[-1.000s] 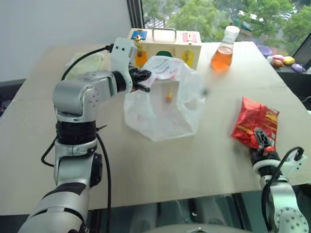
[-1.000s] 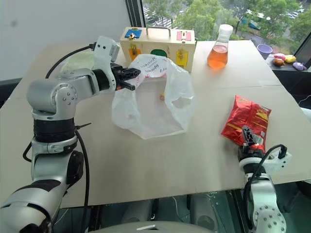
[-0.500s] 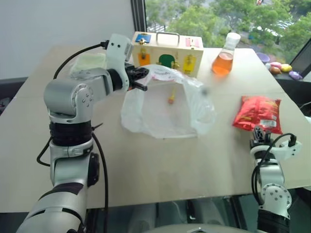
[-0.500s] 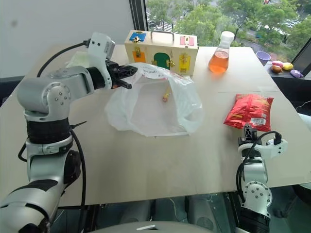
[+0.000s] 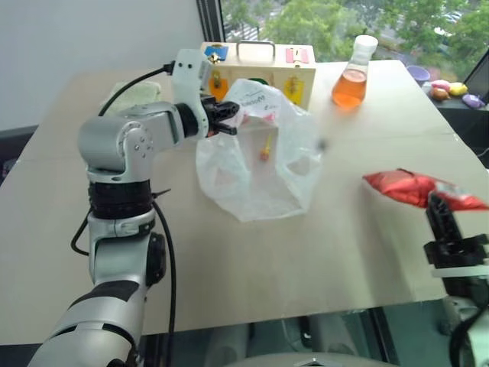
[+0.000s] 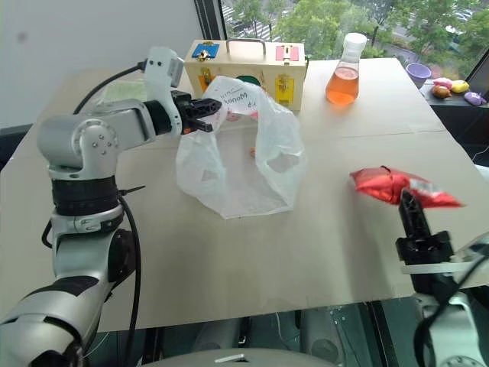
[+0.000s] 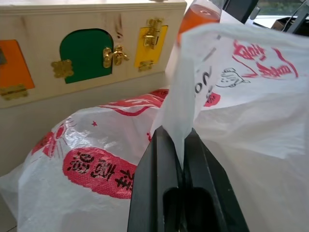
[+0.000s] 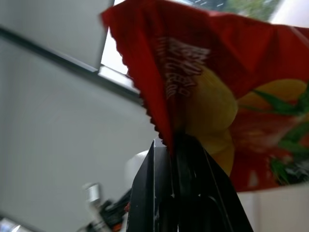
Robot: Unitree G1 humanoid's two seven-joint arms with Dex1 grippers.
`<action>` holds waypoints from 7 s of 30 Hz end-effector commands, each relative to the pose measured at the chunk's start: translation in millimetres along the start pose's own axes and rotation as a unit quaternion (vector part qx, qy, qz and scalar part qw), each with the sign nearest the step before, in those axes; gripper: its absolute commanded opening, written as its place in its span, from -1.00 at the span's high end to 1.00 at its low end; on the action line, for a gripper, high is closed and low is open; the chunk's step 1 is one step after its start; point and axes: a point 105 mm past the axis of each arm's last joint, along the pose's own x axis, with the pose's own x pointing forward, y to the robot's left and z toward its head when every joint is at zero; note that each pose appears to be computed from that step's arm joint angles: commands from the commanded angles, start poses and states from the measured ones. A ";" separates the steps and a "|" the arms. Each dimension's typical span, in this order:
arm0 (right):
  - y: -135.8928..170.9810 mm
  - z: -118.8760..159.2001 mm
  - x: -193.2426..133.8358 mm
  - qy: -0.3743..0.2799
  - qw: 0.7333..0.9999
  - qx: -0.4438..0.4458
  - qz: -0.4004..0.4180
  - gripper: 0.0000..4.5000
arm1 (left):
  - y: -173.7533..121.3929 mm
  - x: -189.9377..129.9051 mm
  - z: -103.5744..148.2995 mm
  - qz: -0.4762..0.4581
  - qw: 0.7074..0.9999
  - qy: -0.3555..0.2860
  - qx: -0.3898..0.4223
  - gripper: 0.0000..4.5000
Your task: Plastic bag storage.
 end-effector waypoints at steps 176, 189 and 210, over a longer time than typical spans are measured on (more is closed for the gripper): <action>-12.1 -4.8 122.5 0.250 0.854 -0.438 0.124 1.00 | -5.4 -123.3 61.7 -0.236 0.931 -0.258 -0.101 0.98; -111.2 -48.3 34.1 0.392 0.763 -0.514 0.013 1.00 | -25.1 -101.7 -134.3 -0.106 0.991 -0.059 -0.062 0.98; -101.7 8.2 -44.5 0.419 0.731 -0.539 -0.012 -1.00 | 17.1 -188.6 -169.4 0.036 0.999 -0.032 -0.012 -0.97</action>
